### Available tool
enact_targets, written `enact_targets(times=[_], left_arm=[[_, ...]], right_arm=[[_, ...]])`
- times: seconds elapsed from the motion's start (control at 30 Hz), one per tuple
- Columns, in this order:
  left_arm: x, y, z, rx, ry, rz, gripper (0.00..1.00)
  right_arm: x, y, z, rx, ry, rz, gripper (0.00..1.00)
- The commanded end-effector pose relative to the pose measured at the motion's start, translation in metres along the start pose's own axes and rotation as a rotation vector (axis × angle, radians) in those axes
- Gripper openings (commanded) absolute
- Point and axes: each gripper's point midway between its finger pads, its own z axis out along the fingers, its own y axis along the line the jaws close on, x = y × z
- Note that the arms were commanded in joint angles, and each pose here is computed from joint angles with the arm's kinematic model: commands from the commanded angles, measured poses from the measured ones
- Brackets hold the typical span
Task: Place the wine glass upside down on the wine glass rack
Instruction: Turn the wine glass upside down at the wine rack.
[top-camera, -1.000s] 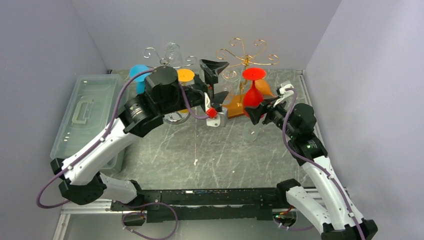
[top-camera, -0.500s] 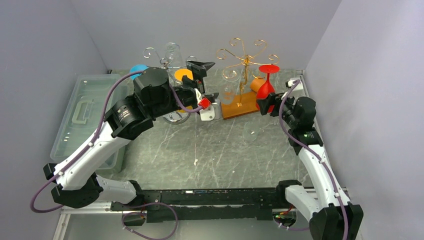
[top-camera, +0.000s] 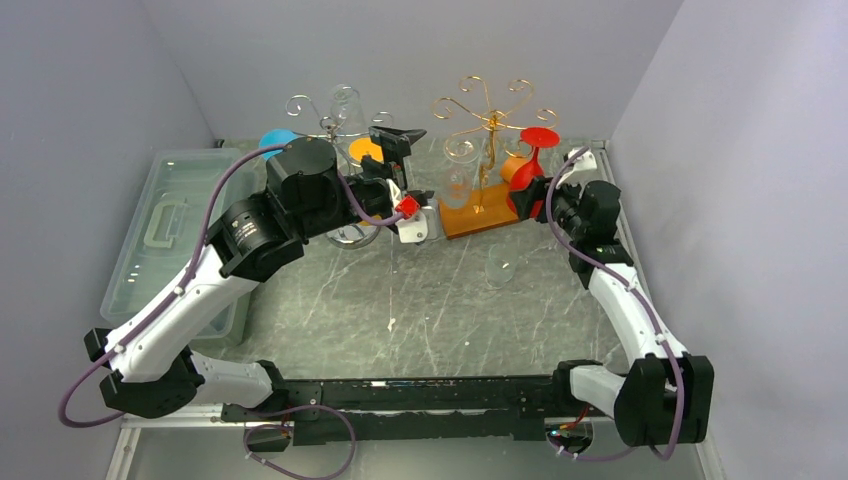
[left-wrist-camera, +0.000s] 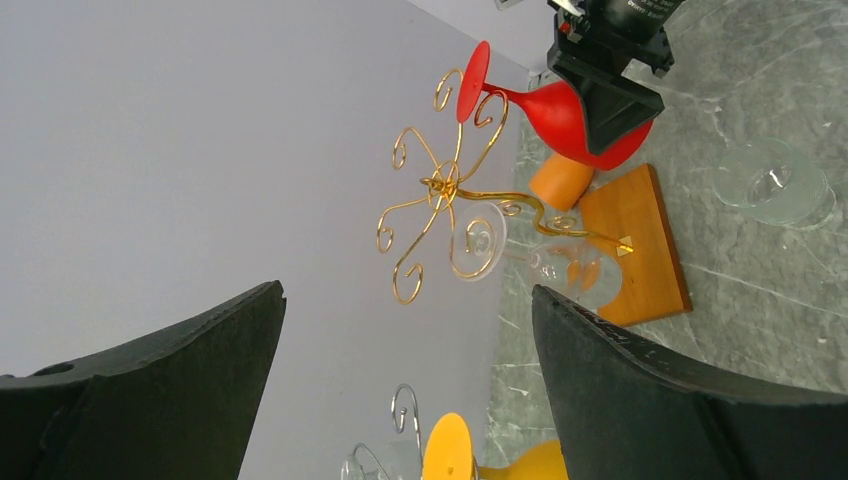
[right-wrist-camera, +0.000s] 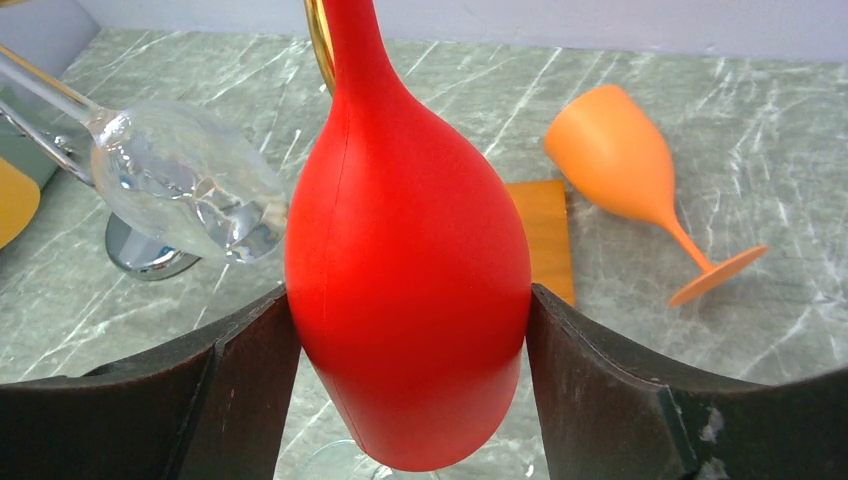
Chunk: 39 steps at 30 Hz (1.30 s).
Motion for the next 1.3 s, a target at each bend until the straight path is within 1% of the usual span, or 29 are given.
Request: enact_targets(times=[0.0, 0.43, 0.63, 0.8, 1.27], left_arm=[[-0.005, 0.007, -0.01, -0.031, -0.011, -0.023, 0.99], [-0.002, 0.002, -0.005, -0.013, -0.003, -0.03, 0.99], [0.0, 0.001, -0.004, -0.009, 0.005, -0.024, 0.99], [0.0, 0.0, -0.003, -0.007, 0.005, -0.022, 0.99], [0.001, 0.0, -0.001, -0.006, 0.006, -0.022, 0.99]], right_arm=[[-0.048, 0.017, 0.007, -0.092, -0.132, -0.037, 0.63], [-0.041, 0.024, 0.024, -0.123, -0.094, -0.073, 0.62], [-0.031, 0.031, 0.027, -0.141, -0.072, -0.11, 0.62], [-0.026, 0.038, 0.024, -0.158, -0.072, -0.135, 0.62], [-0.014, 0.045, -0.001, -0.173, -0.123, -0.141, 0.62]])
